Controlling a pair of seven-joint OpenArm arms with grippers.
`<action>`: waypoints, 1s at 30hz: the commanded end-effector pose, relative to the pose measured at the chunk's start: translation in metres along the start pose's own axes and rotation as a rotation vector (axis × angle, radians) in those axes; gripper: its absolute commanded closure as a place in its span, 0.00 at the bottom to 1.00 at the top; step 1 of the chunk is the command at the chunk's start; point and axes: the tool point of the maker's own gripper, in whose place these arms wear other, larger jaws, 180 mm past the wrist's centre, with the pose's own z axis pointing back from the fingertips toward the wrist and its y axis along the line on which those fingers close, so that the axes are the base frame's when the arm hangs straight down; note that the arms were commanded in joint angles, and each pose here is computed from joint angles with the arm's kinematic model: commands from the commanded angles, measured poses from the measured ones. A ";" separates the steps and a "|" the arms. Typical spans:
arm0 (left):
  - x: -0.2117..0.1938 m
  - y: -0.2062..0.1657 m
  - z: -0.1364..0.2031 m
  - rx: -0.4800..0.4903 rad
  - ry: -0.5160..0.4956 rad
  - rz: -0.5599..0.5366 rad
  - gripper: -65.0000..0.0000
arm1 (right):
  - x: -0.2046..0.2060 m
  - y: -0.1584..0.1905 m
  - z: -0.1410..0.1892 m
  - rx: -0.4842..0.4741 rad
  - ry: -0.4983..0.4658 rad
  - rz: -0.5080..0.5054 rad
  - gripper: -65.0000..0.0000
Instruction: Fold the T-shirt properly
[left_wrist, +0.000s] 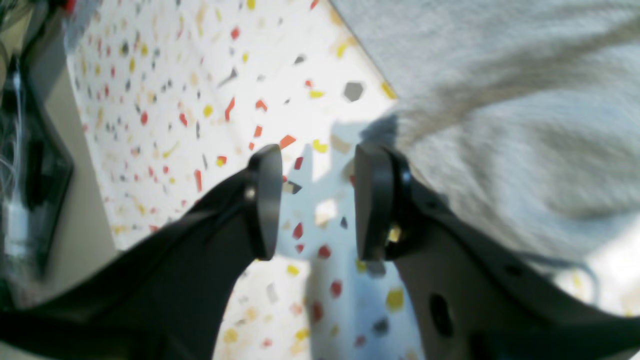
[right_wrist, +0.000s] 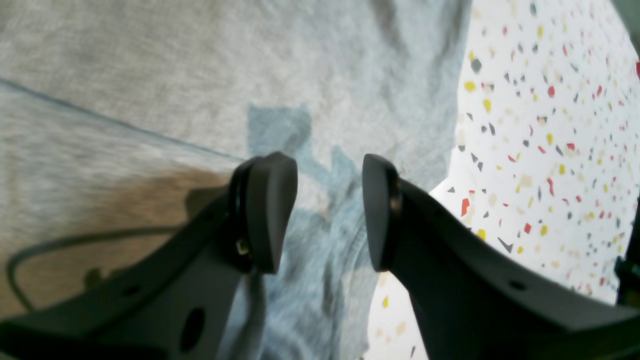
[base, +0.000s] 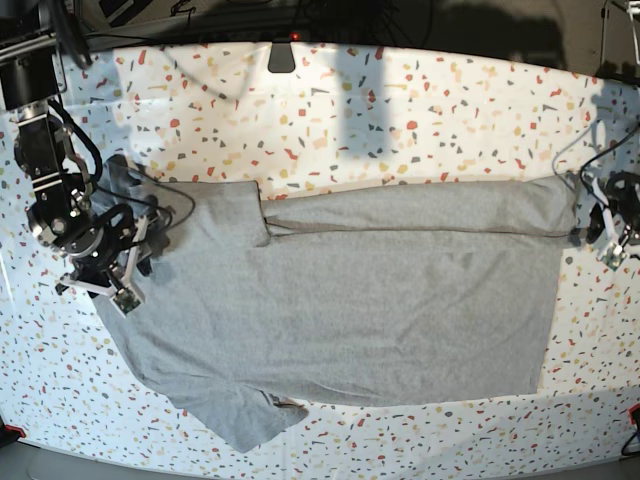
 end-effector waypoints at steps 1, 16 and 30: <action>0.013 0.008 0.009 0.026 -0.038 -0.037 0.65 | 0.014 -0.014 0.008 -0.030 -0.044 0.020 0.60; -0.002 -0.091 0.037 -0.096 -0.072 -0.213 0.66 | -0.016 0.042 0.039 0.035 0.012 0.106 0.60; -0.046 -0.102 0.021 -0.085 0.008 -0.201 0.67 | -0.022 0.058 0.054 0.033 0.049 0.132 0.60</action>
